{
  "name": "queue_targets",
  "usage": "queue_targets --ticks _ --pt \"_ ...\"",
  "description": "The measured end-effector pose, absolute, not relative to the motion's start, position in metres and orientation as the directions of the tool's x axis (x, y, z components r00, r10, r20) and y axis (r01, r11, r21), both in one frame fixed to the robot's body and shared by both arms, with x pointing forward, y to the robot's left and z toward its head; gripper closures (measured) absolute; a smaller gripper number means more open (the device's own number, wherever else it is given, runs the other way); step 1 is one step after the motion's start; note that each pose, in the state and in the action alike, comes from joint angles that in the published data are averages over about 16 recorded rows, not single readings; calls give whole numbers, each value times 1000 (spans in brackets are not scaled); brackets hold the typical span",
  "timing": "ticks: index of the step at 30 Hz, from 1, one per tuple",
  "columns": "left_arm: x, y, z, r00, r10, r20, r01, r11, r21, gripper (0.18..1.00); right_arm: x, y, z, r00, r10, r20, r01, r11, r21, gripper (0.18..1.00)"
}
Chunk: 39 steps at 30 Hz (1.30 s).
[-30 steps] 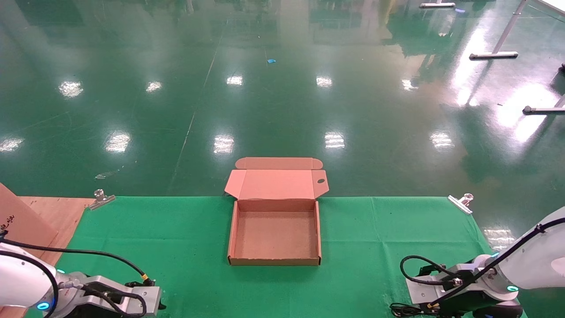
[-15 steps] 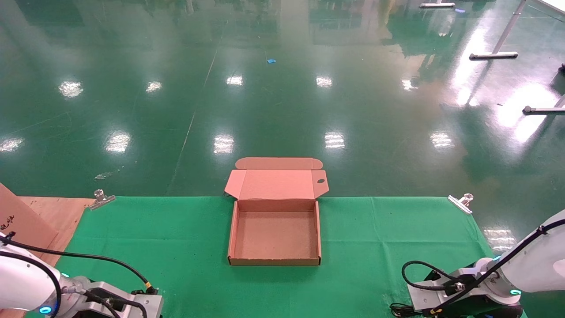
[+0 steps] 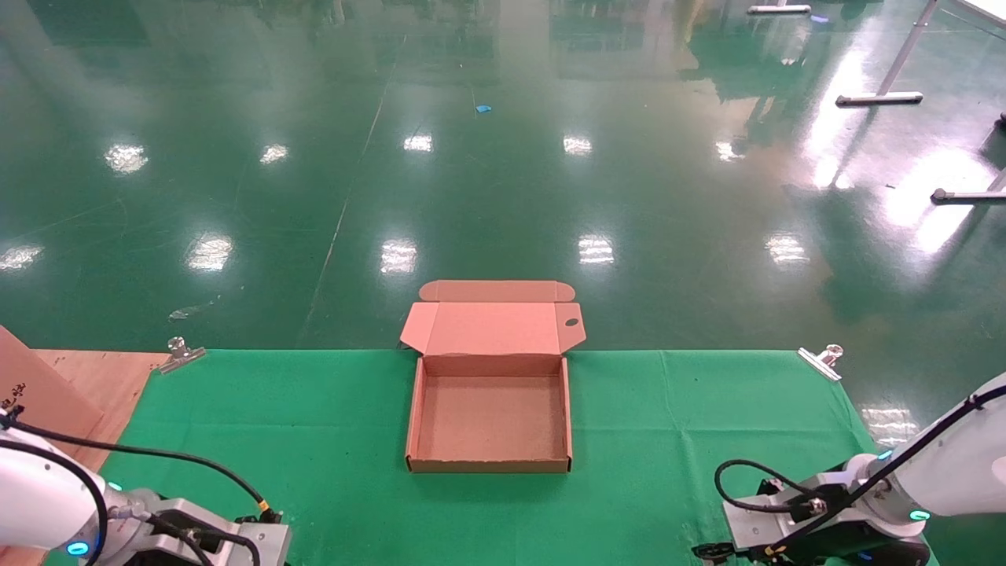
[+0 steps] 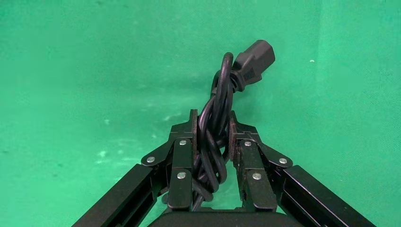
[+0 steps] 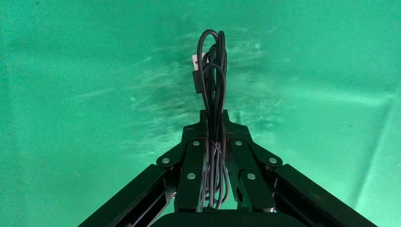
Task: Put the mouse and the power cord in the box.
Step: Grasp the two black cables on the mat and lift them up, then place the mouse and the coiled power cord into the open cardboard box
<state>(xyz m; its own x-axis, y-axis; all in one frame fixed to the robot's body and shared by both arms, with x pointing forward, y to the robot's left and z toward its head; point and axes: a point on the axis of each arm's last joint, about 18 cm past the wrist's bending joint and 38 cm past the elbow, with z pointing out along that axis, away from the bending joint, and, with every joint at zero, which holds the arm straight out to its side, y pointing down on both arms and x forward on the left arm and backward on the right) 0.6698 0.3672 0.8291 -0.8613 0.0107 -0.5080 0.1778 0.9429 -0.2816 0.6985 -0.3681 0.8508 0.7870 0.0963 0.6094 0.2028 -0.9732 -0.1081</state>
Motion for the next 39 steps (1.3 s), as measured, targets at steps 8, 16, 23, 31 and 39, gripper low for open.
queue_targets --ticks 8,16,23,31,39 --pt "672 366 870 -837 53 -544 221 943 -249 885 695 -365 897 751 101 652 249 -959 -138 952" --pt "673 358 949 -772 98 -628 280 940 -197 887 685 -348 981 678 134 723 338 -930 -145 960" --pt "662 334 1046 -675 109 -729 344 922 -180 888 666 -318 1071 585 168 793 416 -902 -115 961" --pt "632 294 1139 -569 107 -815 428 885 -183 889 631 -271 1159 479 184 858 476 -876 -77 961" --pt "610 264 1181 -513 121 -850 486 857 -172 890 597 -235 1196 416 184 891 505 -861 -57 962"
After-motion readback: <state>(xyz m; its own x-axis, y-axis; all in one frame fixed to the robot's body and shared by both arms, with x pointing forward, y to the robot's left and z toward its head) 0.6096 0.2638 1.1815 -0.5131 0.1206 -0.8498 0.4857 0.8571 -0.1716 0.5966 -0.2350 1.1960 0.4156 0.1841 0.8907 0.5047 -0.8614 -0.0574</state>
